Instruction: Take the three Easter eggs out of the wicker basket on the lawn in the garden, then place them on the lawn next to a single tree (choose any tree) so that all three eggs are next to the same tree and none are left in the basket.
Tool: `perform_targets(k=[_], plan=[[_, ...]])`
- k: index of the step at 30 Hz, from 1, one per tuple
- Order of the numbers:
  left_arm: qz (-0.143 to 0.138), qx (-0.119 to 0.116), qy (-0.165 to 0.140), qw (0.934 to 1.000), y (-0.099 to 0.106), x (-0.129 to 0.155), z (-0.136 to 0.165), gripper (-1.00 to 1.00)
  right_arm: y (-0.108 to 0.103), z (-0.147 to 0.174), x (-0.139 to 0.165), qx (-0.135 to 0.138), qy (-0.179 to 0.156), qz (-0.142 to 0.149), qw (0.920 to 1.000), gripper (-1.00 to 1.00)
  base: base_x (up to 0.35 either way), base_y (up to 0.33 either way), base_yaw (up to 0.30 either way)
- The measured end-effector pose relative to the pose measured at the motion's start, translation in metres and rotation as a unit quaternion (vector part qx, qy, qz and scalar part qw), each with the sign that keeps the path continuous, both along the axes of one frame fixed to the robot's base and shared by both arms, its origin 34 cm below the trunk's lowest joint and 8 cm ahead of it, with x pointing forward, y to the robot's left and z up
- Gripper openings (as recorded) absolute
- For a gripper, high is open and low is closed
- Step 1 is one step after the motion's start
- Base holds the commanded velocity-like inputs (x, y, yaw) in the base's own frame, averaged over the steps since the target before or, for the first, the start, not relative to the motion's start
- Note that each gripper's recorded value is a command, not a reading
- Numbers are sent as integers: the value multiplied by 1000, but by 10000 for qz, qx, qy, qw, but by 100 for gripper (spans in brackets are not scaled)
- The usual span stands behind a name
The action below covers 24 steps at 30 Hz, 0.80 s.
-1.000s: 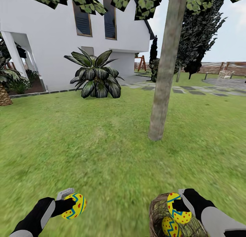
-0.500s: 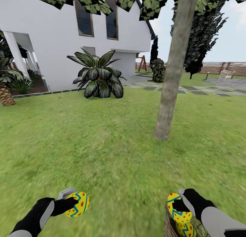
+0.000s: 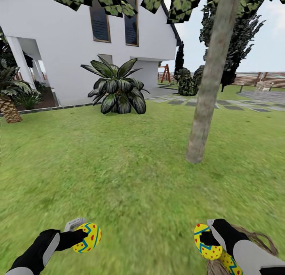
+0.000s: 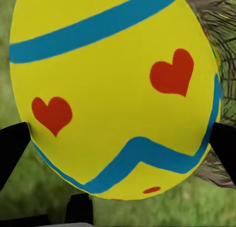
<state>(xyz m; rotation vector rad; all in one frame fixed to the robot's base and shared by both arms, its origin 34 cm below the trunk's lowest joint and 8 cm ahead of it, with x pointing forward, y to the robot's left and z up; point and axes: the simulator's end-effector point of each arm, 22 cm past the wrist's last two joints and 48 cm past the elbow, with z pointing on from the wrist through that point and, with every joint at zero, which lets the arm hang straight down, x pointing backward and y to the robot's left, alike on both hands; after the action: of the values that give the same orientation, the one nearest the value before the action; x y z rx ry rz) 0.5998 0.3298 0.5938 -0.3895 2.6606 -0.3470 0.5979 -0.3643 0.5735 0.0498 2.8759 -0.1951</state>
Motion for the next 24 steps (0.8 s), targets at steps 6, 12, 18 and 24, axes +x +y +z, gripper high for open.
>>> perform_targets(k=[6,12,18,24], plan=[[-1,3,-2,10000,0,0,0,-100,0,0,0,-6,4,6,10000,-100,6,350,0],[0,-7,-34,10000,1,1,1,-100,1,0,0,-2,1,8,10000,-100,161,328,0],[26,-23,-35,10000,2,1,1,-100,10,-1,0,43,3,42,10000,-100,209,300,0],[20,-22,-33,10000,1,1,1,-100,11,-1,0,46,3,46,10000,-100,220,291,-38]])
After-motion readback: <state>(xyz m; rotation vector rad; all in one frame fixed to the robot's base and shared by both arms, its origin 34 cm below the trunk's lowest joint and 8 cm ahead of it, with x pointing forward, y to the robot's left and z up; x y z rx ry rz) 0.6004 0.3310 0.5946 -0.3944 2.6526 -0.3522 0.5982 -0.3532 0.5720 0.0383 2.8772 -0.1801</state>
